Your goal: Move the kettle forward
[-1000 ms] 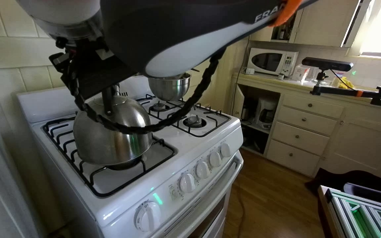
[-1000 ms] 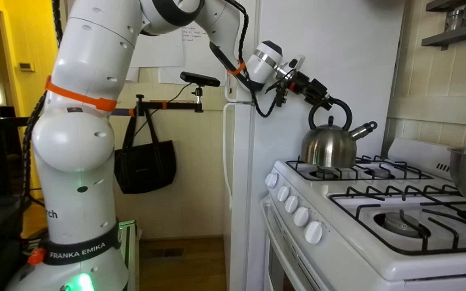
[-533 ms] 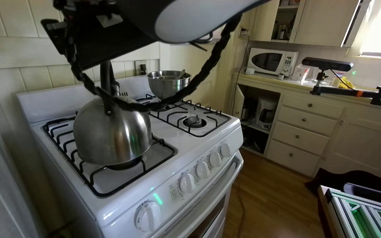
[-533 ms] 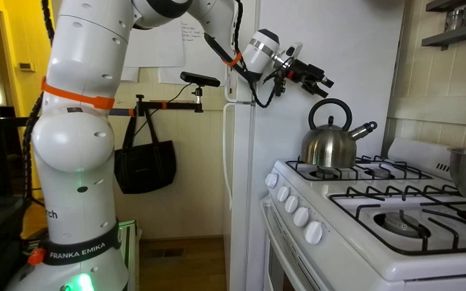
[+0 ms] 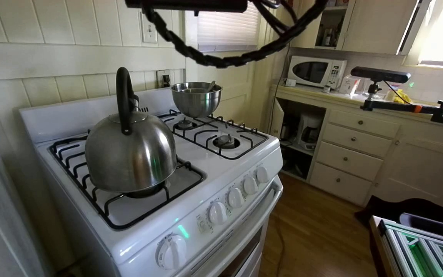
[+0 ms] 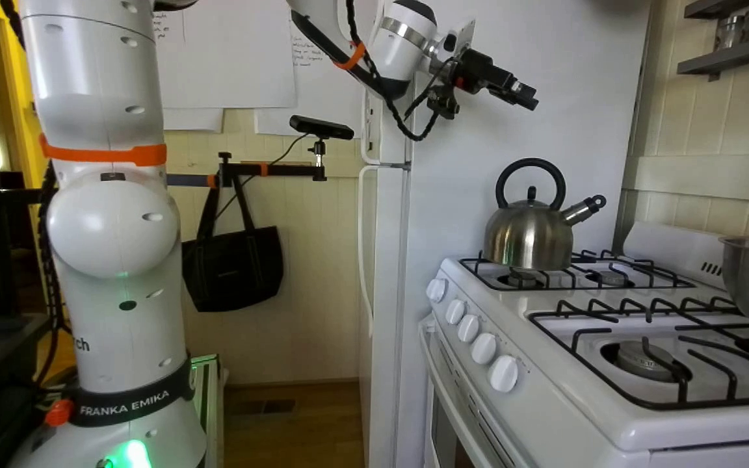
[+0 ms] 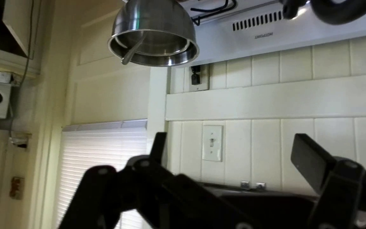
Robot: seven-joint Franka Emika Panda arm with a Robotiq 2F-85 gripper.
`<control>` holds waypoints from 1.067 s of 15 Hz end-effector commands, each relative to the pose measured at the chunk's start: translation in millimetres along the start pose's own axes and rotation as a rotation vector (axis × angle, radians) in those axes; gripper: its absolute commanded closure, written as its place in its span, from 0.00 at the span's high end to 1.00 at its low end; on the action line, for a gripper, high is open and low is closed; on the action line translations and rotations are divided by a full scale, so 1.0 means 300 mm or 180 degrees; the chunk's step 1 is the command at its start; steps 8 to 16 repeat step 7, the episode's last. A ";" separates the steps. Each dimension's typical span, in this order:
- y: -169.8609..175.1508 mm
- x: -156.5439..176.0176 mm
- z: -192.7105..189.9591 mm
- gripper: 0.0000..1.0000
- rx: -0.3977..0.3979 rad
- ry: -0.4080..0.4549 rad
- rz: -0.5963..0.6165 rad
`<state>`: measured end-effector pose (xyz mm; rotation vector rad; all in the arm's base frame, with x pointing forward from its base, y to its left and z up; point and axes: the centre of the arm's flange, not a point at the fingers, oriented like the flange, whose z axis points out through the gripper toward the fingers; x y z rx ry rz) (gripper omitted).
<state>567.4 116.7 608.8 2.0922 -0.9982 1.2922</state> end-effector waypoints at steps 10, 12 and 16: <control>0.244 -0.029 -0.051 1.00 -0.0105 0.0260 0.0437; 0.244 -0.029 -0.051 1.00 -0.0105 0.0260 0.0437; 0.244 -0.029 -0.051 1.00 -0.0105 0.0260 0.0437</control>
